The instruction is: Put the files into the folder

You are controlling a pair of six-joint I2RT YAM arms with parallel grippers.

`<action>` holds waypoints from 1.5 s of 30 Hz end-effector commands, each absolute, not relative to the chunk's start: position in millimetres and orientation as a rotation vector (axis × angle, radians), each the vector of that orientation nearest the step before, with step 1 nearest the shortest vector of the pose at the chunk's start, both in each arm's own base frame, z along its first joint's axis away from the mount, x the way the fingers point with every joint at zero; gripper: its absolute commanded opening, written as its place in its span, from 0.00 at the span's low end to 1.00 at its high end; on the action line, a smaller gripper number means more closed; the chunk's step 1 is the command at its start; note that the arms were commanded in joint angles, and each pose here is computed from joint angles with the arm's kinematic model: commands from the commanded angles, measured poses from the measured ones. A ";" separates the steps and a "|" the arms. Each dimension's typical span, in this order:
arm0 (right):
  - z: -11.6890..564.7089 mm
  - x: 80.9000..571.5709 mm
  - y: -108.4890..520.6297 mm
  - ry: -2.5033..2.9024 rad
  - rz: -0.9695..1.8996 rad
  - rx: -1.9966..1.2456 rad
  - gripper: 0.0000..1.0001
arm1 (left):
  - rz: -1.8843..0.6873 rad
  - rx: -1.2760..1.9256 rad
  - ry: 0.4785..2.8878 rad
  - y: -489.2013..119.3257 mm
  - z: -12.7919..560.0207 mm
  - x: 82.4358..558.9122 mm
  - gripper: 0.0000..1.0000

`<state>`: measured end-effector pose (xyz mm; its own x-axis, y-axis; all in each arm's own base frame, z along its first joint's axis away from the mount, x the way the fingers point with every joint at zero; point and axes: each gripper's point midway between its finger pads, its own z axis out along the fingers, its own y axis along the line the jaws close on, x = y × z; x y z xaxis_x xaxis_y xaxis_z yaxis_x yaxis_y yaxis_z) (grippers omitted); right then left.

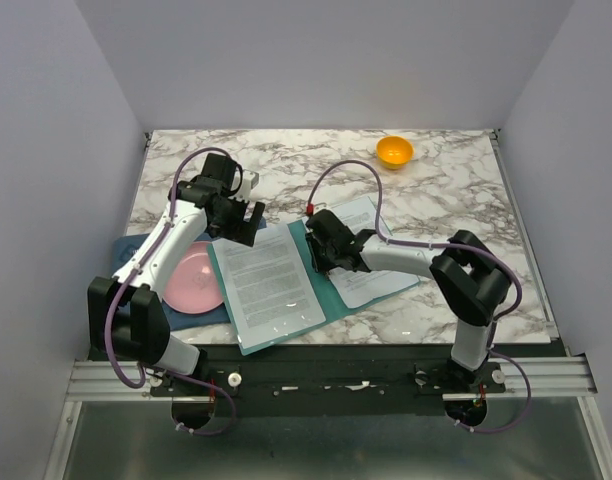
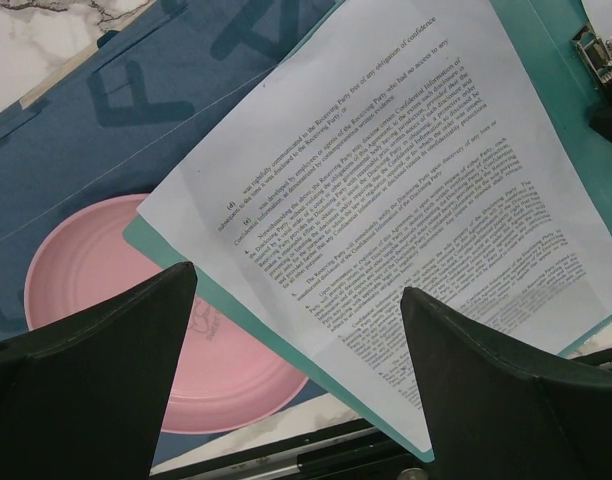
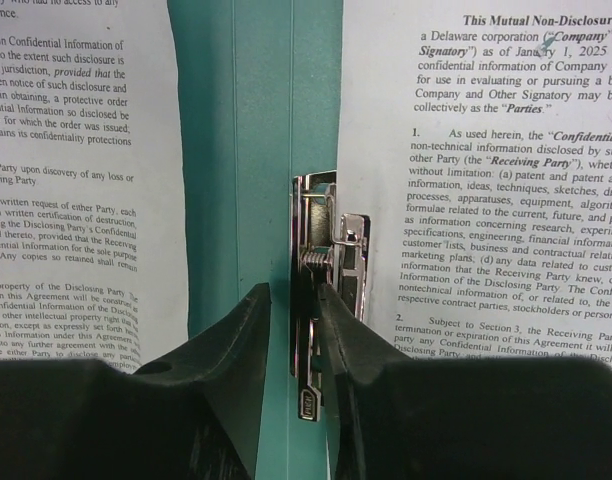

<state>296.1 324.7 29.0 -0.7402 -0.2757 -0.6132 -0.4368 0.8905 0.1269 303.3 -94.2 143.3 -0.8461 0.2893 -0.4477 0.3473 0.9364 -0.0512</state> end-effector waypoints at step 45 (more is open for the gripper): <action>201.8 323.5 282.9 2.212 0.916 0.142 0.01 | -0.254 0.312 2.585 -71.3 160.7 311.8 0.99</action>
<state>320.0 273.5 150.9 -0.7718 0.3037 -0.5586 -0.0903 0.8172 0.5692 305.3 -66.5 158.6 -0.8385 0.2147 -0.5008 0.2798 0.9583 -0.0576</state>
